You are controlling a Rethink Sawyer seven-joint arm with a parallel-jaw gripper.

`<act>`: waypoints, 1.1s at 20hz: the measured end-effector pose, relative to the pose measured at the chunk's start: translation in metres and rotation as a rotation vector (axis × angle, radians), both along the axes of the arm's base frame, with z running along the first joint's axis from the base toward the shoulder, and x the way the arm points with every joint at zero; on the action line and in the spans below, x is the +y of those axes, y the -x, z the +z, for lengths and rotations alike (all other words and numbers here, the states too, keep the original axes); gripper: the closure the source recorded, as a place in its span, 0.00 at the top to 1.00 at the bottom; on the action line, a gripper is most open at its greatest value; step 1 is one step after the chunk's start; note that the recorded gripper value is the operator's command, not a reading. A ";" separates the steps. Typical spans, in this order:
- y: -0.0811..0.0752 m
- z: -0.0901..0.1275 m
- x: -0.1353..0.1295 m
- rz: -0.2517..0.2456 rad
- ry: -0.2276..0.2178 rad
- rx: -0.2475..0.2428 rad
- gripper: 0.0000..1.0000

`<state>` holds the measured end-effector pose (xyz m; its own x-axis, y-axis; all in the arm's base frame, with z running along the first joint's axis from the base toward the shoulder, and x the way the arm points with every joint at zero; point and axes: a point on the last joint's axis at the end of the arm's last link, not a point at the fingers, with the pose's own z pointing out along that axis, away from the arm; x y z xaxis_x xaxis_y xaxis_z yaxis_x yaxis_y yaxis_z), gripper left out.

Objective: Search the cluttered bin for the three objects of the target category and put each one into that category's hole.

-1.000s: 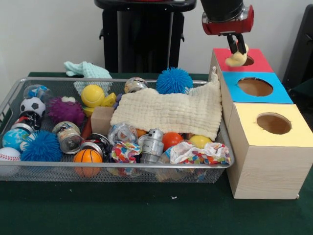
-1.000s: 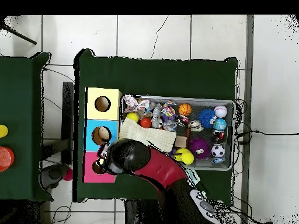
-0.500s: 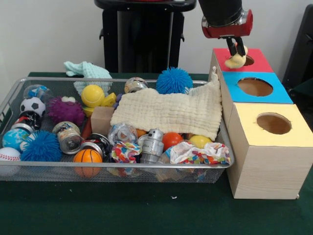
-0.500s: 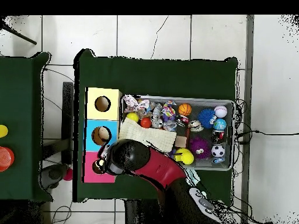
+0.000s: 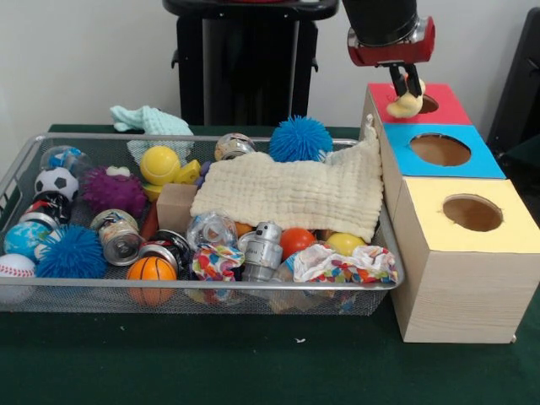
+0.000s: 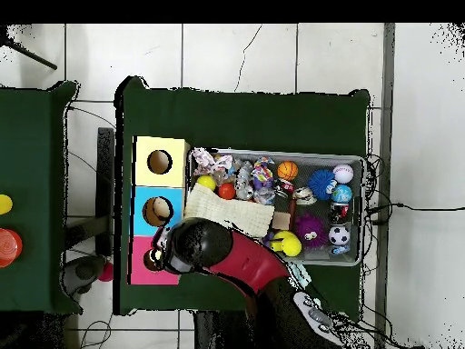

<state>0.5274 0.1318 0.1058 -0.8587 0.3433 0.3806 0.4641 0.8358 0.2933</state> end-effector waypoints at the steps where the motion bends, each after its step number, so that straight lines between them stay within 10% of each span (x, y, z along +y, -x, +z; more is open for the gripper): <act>1: 0.000 0.000 0.000 0.000 0.000 0.000 0.00; 22: -0.003 0.020 0.033 0.050 -0.003 -0.043 0.00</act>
<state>0.5303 0.1649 0.1259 -0.8903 0.2980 0.3442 0.4085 0.8568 0.3147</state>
